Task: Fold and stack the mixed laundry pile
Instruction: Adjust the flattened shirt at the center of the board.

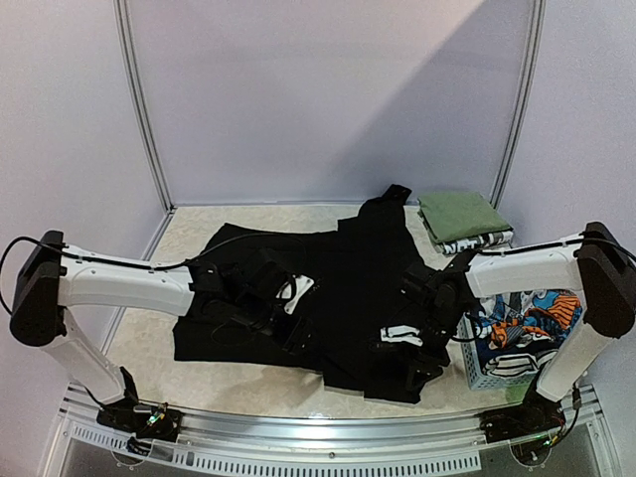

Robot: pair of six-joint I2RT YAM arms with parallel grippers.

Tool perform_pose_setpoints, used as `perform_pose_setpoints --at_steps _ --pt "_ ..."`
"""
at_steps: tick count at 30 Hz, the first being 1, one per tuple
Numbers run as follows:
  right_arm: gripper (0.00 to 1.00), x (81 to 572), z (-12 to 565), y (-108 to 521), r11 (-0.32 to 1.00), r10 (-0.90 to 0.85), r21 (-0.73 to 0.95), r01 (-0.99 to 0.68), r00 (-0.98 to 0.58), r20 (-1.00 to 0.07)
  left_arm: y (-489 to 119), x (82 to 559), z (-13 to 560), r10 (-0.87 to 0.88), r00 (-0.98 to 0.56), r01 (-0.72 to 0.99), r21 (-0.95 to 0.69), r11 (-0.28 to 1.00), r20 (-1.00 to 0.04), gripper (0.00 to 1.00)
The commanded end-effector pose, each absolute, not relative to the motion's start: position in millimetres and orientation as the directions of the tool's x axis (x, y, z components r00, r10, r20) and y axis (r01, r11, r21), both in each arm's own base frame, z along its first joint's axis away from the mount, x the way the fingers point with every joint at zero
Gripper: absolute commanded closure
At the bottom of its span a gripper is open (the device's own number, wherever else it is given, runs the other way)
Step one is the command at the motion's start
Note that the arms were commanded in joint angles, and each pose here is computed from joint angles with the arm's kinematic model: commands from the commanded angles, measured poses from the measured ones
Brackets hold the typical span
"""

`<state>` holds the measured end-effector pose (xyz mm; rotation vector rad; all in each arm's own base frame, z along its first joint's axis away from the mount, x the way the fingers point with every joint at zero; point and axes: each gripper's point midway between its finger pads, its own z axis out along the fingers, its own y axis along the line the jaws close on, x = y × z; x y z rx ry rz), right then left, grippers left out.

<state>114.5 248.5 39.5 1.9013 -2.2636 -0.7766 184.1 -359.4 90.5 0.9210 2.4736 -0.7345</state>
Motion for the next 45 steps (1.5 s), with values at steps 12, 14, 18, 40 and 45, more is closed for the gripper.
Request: perform_pose_setpoints --at_steps 12,14,18,40,45 --pt "0.55 113.3 45.7 273.1 0.108 -0.924 0.529 -0.842 -0.281 -0.258 -348.0 182.4 100.2 0.430 -0.704 0.672 -0.334 0.661 -0.566 0.39" --pt "0.59 113.2 43.8 275.8 0.118 -0.925 0.547 -0.829 -0.292 -0.243 -346.4 182.1 101.8 0.427 -0.704 0.670 -0.331 0.664 -0.568 0.39" --pt "0.66 115.3 40.9 275.1 0.145 -0.929 0.546 -0.825 -0.304 -0.213 -343.0 181.7 104.4 0.419 -0.704 0.666 -0.329 0.670 -0.573 0.39" --pt "0.97 153.1 183.3 322.8 -0.028 -0.725 0.941 -0.338 -0.641 -0.252 -360.6 138.7 128.1 0.553 -0.437 0.870 -0.179 0.459 -0.709 0.39" --pt "0.97 202.2 176.3 329.7 -0.032 -0.635 0.961 -0.274 -0.737 -0.231 -373.4 127.8 126.9 0.549 -0.347 0.906 -0.120 0.406 -0.760 0.38"
